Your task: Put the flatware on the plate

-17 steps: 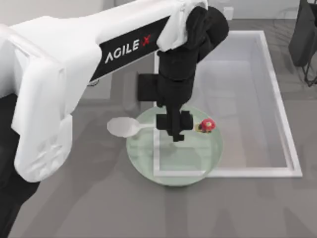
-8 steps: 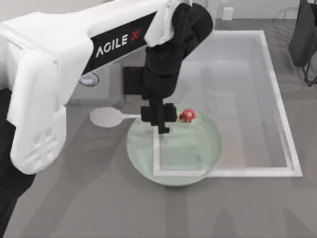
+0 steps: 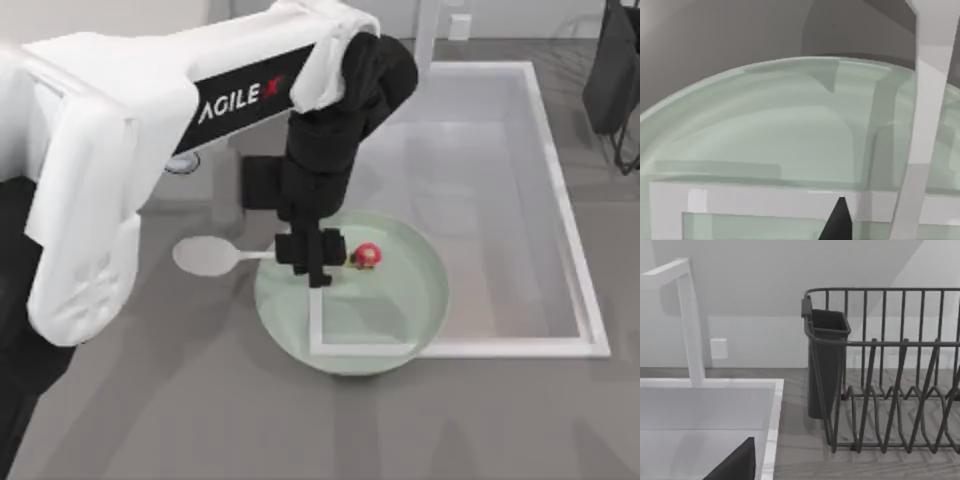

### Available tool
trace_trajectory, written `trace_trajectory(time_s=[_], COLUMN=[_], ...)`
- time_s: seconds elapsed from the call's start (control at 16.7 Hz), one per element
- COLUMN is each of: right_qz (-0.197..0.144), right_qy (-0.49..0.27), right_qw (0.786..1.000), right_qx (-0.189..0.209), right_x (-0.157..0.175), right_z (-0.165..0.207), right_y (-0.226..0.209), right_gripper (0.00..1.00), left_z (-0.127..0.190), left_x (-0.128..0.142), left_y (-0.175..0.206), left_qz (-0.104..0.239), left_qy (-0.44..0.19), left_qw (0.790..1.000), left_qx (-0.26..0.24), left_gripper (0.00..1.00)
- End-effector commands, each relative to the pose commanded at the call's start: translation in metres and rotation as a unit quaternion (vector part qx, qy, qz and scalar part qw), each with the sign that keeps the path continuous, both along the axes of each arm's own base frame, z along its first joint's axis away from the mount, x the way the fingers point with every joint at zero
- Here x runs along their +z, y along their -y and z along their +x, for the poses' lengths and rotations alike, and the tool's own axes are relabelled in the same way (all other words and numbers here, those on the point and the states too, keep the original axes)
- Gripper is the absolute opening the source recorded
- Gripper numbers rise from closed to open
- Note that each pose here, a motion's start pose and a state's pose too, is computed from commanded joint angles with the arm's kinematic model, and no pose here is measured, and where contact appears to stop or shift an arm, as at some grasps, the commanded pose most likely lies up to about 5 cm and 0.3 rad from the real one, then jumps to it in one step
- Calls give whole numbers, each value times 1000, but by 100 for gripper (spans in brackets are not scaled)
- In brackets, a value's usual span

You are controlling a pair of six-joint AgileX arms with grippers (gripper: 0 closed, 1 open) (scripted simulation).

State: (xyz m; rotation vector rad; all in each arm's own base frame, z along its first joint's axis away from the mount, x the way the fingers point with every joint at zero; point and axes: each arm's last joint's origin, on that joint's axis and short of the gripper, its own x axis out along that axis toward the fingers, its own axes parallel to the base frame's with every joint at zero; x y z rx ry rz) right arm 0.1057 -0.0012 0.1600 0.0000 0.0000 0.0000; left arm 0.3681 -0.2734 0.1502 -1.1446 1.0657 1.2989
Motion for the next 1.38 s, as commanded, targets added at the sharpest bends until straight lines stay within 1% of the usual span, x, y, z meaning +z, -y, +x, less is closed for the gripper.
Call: trace_trajectory(time_s=[0.6,0.78,1.02,1.38], right_qz=[0,0,0,0], right_qy=[0,0,0,0], right_qw=[1000,1000,1000,1000], right_qx=[0,0,0,0], right_x=[0,0,0,0], right_z=[0,0,0,0], right_y=[0,0,0,0], right_gripper=[100,100,100,100], left_z=[-17,-19,-19,-19], left_x=[0,-14,-14,-14], left_y=[27,30,30,30], left_qz=[-60,-57,-57,-57], left_qy=[5,-7,-7,-7], left_qw=[998,998,998,998], left_qx=[-29,-32,-32,-32], left_gripper=[0,0,0,45])
